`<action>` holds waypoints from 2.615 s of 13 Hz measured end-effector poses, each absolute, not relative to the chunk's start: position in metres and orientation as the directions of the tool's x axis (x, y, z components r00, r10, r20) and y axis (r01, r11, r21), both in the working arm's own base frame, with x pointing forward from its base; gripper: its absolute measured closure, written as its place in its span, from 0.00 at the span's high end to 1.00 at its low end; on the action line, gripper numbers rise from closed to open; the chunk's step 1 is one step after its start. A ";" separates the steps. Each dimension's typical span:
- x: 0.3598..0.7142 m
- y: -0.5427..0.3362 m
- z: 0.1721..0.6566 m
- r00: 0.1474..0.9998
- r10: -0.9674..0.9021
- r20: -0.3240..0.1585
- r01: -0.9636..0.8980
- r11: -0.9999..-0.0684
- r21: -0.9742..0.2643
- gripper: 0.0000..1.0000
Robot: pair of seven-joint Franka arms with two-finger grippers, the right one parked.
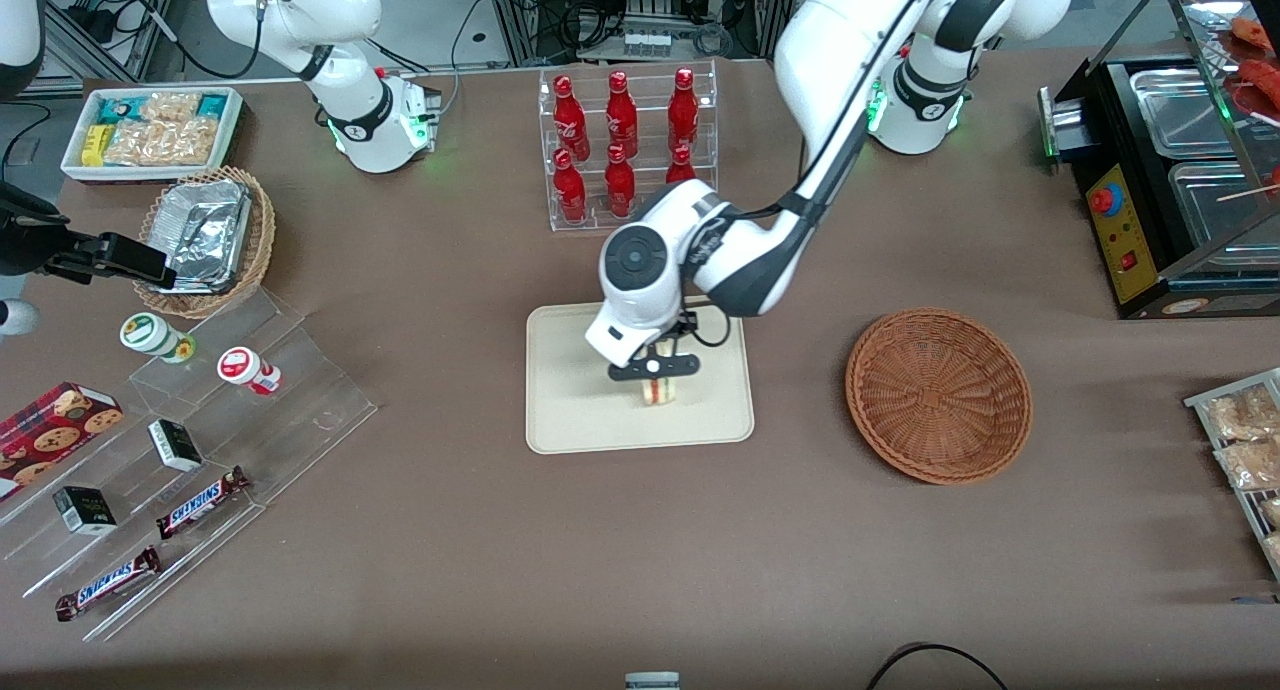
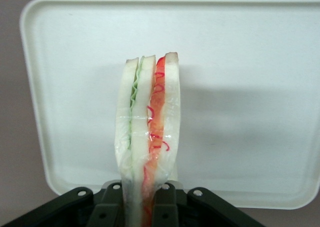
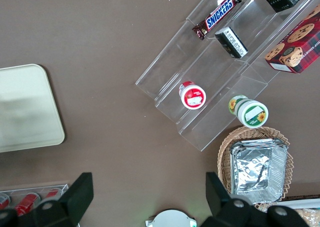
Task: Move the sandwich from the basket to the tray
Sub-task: 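Lift the sandwich and carry it with the left gripper over the tray, then lower the sandwich onto the cream tray and open the left gripper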
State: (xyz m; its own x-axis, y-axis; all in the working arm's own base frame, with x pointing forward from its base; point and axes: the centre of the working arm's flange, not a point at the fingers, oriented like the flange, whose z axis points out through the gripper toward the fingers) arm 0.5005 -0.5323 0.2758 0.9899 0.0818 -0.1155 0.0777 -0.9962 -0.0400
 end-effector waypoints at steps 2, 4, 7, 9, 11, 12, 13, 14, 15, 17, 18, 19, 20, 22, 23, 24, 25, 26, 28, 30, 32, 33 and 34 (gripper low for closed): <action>0.493 -0.551 0.265 0.990 0.086 -0.112 0.082 -0.996 -0.037 0.18; 0.492 -0.558 0.258 0.990 0.086 -0.112 0.082 -0.996 -0.037 0.18; 0.496 -0.556 0.252 0.990 0.092 -0.110 0.088 -0.995 -0.043 0.18; 0.499 -0.554 0.251 0.989 0.106 -0.105 0.102 -0.994 -0.043 0.18; 0.500 -0.554 0.245 0.985 0.138 -0.101 0.134 -0.990 -0.044 0.18; 0.500 -0.555 0.241 0.984 0.149 -0.099 0.145 -0.988 -0.043 0.18; 0.501 -0.555 0.237 0.983 0.159 -0.095 0.156 -0.987 -0.039 0.18; 0.501 -0.555 0.234 0.982 0.165 -0.094 0.162 -0.986 -0.038 0.18; 0.501 -0.556 0.231 0.981 0.169 -0.093 0.166 -0.985 -0.037 0.26; 0.502 -0.556 0.231 0.981 0.173 -0.092 0.170 -0.985 -0.036 0.48; 0.502 -0.556 0.233 0.981 0.174 -0.089 0.171 -0.985 -0.032 0.56; 0.504 -0.558 0.237 0.981 0.174 -0.085 0.172 -0.985 -0.026 0.67; 0.506 -0.559 0.243 0.982 0.174 -0.078 0.174 -0.985 -0.016 0.78; 0.510 -0.562 0.264 0.983 0.174 -0.061 0.175 -0.985 0.009 1.00; 0.510 -0.563 0.279 0.983 0.173 -0.056 0.174 -0.985 0.017 1.00; 0.511 -0.562 0.294 0.984 0.172 -0.051 0.174 -0.984 0.024 1.00; 0.511 -0.560 0.308 0.984 0.173 -0.048 0.175 -0.984 0.027 1.00; 0.511 -0.558 0.323 0.984 0.171 -0.048 0.172 -0.985 0.026 1.00; 0.510 -0.551 0.355 0.985 0.168 -0.042 0.169 -0.985 0.022 1.00; 0.517 -0.534 0.388 0.983 0.180 -0.028 0.180 -0.984 0.009 1.00; 0.533 -0.504 0.413 0.984 0.176 -0.015 0.176 -0.984 0.004 1.00; 0.540 -0.485 0.417 0.988 0.156 -0.022 0.156 -0.988 -0.006 1.00; 0.546 -0.464 0.420 0.991 0.130 -0.030 0.129 -0.991 -0.015 1.00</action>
State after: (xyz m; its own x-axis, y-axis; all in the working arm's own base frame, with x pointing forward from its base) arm 0.5458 -0.4643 0.4197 0.9911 0.1299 -0.0301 0.1295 -0.9915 -0.0149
